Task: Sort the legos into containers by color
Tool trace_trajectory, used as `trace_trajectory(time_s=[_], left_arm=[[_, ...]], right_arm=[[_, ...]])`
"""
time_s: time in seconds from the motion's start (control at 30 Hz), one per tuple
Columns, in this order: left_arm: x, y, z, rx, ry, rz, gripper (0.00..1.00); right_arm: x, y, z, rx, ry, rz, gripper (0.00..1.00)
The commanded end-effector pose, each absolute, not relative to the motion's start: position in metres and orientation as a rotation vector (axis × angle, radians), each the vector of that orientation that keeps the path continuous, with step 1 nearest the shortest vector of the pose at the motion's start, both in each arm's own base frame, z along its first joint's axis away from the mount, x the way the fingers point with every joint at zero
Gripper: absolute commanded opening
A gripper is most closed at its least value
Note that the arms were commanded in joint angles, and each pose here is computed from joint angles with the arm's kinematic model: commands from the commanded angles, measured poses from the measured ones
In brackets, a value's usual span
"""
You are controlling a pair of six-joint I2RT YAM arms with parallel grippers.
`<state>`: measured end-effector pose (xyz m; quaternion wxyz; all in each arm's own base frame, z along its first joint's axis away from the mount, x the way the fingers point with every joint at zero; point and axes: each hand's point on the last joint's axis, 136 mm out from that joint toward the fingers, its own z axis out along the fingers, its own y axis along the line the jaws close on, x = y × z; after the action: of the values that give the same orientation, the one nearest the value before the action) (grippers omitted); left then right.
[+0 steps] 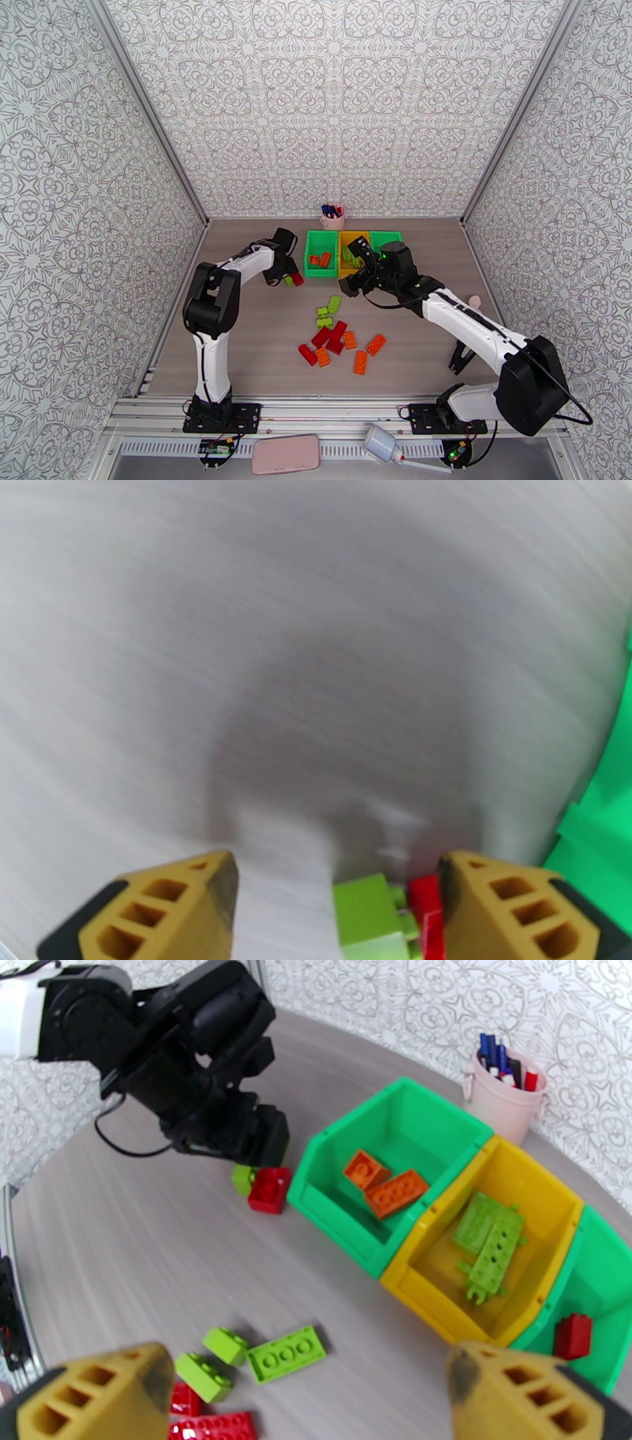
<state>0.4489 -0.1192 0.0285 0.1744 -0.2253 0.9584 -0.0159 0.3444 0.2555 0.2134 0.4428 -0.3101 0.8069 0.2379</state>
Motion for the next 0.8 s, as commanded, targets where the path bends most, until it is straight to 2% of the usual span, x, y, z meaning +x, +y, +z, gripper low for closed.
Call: trace_trajectory(time_s=[0.0, 0.17, 0.57, 0.77], left_arm=[[0.435, -0.124, 0.037, -0.625, 2.738, -0.071, 0.68], [0.429, -0.123, 0.033, -0.635, 2.744, -0.075, 0.6], [0.432, -0.127, 0.038, -0.626, 2.733, -0.109, 0.21], [0.43, -0.124, 0.064, -0.624, 2.665, -0.129, 0.18]], right_arm=[[0.342, 0.254, 0.217, -0.761, 1.986, 0.581, 0.94], [0.342, 0.254, 0.217, -0.757, 1.986, 0.584, 0.94], [0.339, 0.251, 0.222, -0.745, 1.976, 0.583, 0.94], [0.337, 0.248, 0.232, -0.725, 1.946, 0.582, 0.94]])
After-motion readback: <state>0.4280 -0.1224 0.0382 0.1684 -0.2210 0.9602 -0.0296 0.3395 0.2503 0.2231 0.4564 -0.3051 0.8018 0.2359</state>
